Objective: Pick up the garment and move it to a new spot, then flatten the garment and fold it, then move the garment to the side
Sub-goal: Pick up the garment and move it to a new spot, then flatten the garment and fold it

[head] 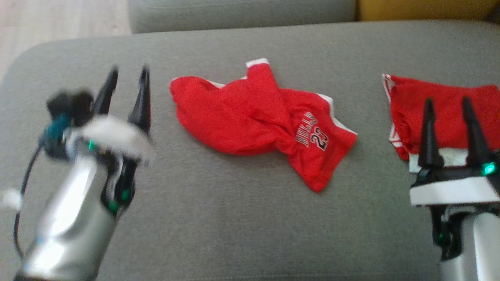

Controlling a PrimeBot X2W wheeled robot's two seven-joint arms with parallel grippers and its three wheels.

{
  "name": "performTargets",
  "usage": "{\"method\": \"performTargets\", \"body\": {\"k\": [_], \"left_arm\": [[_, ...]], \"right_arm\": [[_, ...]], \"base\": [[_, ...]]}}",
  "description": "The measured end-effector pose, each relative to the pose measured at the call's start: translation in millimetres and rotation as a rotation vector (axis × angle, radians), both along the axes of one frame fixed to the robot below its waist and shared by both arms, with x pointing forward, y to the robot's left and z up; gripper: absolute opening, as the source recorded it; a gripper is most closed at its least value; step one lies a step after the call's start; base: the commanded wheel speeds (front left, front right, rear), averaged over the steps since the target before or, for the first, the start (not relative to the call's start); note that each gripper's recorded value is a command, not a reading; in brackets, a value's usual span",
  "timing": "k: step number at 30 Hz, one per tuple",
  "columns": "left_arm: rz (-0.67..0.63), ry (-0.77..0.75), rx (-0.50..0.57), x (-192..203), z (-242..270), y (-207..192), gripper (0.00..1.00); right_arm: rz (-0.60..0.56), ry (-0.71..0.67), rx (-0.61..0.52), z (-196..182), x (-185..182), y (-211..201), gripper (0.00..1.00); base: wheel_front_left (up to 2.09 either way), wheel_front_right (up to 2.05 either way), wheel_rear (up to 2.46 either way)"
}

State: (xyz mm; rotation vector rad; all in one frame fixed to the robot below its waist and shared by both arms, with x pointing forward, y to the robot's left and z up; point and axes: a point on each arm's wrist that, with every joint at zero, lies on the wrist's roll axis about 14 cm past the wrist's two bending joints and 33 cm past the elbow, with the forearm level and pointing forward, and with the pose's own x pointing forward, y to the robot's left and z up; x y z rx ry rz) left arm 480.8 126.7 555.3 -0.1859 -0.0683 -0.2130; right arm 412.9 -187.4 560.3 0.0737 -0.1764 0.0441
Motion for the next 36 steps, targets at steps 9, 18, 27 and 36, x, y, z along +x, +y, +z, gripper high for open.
{"method": "performTargets", "body": {"k": [9,18,27,36], "left_arm": [[0.203,0.193,-0.067,-107.0,-81.9,73.2,1.00],[0.255,0.114,-0.134,-118.0,-62.8,78.8,1.00],[0.242,0.120,-0.190,-95.0,-69.0,69.6,1.00],[0.287,0.175,-0.204,-86.8,-91.7,80.6,1.00]], "right_arm": [[0.137,0.095,0.015,-25.4,-1.3,47.7,1.00],[0.237,0.159,-0.034,-40.0,11.6,84.4,1.00],[0.393,0.281,-0.101,-39.5,99.0,148.6,1.00],[0.455,0.730,-0.093,-122.8,157.2,172.7,1.00]], "base": [[0.00,0.00,0.00],[0.00,0.00,0.00],[0.00,0.00,0.00],[0.00,0.00,0.00]]}}
